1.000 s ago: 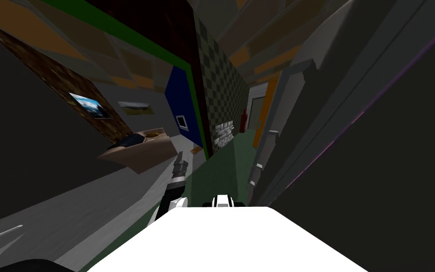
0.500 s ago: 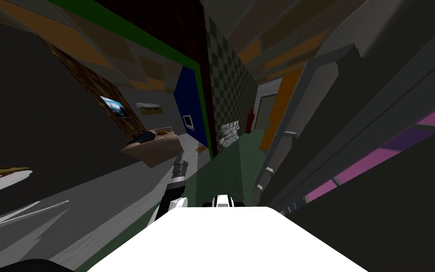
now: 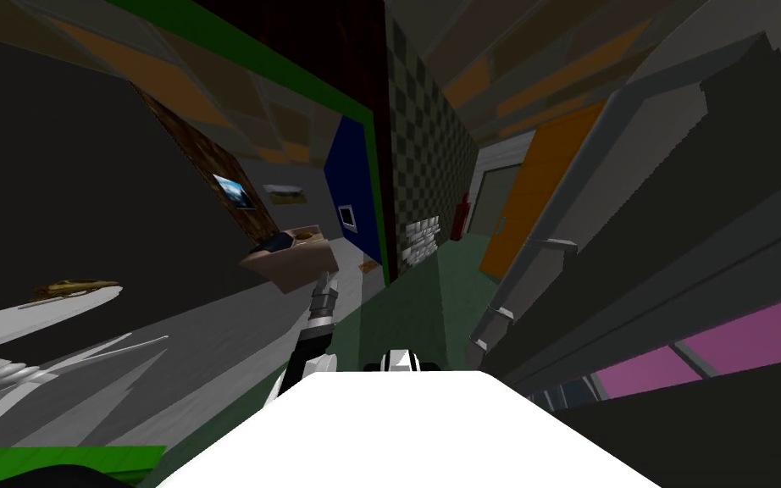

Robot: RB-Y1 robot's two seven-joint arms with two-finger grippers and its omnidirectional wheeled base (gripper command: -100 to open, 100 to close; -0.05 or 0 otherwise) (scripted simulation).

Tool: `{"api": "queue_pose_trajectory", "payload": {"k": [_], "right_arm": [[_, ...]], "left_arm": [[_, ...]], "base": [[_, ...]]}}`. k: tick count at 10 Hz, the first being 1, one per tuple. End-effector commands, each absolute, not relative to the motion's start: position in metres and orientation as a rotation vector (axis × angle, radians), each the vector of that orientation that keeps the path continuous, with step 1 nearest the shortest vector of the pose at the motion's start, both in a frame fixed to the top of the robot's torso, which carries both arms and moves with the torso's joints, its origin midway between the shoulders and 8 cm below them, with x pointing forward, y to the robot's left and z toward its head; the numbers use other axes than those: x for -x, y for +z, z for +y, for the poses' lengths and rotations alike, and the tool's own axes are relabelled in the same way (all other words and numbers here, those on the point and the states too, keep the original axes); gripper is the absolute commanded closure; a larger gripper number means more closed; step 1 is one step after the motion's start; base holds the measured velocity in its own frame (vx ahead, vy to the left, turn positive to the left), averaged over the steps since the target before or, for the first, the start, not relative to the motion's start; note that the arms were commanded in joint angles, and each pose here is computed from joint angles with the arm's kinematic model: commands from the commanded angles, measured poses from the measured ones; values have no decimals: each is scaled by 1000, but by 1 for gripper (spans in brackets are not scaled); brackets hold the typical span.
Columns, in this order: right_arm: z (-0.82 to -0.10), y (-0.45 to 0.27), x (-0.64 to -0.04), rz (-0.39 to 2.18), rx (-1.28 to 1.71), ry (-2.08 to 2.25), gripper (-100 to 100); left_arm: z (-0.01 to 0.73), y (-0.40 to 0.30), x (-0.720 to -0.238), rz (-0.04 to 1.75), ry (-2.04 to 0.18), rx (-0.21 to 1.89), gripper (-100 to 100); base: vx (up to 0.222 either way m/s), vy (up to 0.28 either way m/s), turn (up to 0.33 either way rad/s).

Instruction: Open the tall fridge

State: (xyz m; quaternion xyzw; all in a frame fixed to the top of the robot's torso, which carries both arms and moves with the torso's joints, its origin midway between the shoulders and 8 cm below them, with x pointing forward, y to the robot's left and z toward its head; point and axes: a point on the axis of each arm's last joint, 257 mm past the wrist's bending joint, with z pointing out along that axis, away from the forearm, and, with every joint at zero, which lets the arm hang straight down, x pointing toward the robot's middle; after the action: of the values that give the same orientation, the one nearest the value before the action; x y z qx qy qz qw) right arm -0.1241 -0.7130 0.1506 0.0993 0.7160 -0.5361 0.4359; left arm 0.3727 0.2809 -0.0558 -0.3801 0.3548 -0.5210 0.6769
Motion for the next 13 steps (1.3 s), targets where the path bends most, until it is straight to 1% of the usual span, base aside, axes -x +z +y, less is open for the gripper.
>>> {"api": "queue_pose_trajectory", "payload": {"k": [1,4,5,7,11,12,13], "right_arm": [[-714,187,123,1782,-178,-1422,-100],[-713,237,116,1787,-68,-1545,-100],[-712,241,115,1781,-62,-1550,-100],[-710,283,101,1787,46,-1648,-100],[-703,325,77,1781,169,-1734,-100],[-703,325,77,1781,169,-1734,-100],[-700,339,64,1787,227,-1766,-100]], "left_arm": [[281,-56,-373,797,-1171,854,0],[281,-56,-373,797,-1171,854,0],[281,-56,-373,797,-1171,854,0],[281,-56,-373,797,-1171,854,0],[281,-56,-373,797,-1171,854,0],[281,-56,-373,797,-1171,854,0],[281,-56,-373,797,-1171,854,0]], "base": [[40,67,68],[34,82,121],[27,74,79],[46,94,186],[34,67,95],[20,46,56],[34,63,95]]}}
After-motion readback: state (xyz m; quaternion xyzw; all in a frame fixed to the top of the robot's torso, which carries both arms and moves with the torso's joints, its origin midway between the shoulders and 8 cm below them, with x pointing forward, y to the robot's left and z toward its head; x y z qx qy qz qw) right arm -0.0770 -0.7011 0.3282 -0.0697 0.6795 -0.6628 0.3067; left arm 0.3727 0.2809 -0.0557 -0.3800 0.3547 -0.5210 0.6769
